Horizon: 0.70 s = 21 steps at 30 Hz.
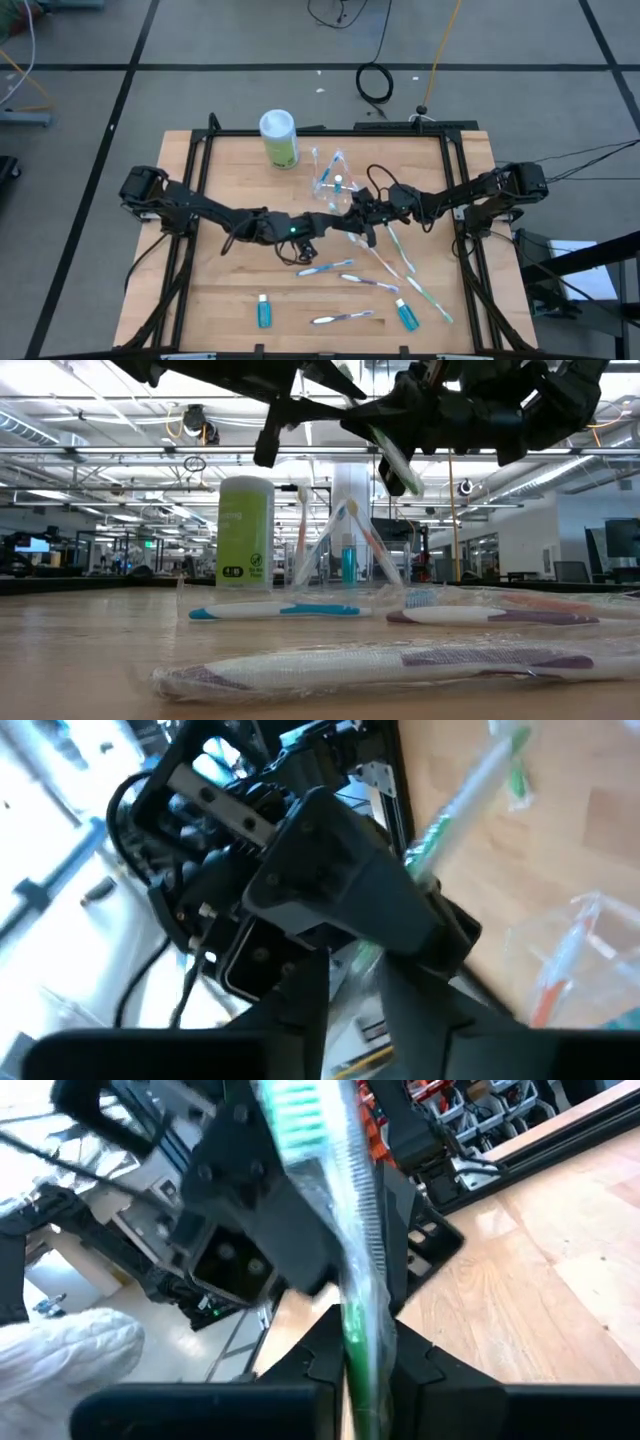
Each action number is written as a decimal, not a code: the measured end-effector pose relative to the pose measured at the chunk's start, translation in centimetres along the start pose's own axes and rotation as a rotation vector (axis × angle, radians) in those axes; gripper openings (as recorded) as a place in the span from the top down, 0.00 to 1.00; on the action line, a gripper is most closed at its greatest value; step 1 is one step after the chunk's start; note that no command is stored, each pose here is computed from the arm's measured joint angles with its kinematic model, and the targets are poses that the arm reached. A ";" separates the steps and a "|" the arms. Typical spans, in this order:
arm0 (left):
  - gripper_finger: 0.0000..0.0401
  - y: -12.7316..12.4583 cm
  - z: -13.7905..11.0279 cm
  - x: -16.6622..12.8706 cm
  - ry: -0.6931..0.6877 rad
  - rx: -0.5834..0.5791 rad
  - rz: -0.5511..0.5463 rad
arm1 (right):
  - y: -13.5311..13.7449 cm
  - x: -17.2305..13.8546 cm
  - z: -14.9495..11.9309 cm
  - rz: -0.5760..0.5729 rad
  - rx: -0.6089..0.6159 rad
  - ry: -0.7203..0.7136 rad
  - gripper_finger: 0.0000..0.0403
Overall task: Pick & Place toothbrushing station
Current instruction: Put the left green toothbrush into the transparent organizer
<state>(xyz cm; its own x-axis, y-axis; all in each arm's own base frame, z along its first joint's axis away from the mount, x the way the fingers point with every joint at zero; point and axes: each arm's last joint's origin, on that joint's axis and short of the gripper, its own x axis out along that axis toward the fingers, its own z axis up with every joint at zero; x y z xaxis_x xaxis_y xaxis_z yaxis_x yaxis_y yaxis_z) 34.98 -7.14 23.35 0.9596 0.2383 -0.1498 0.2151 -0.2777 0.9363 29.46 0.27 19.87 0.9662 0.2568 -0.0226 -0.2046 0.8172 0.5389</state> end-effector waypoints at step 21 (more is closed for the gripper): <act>0.58 5.4 -1.9 -6.3 -0.071 -0.721 0.054 | 2.2 -2.1 3.7 -0.121 -0.482 -0.201 0.97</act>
<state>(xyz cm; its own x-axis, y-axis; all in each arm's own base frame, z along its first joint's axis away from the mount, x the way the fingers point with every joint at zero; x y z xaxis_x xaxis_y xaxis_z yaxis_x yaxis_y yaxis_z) 29.74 -8.37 29.94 0.9801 0.1741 -0.0951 0.0177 0.4008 0.9160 27.52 -0.39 24.28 0.9886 0.0811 0.1268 -0.0933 0.9913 0.0932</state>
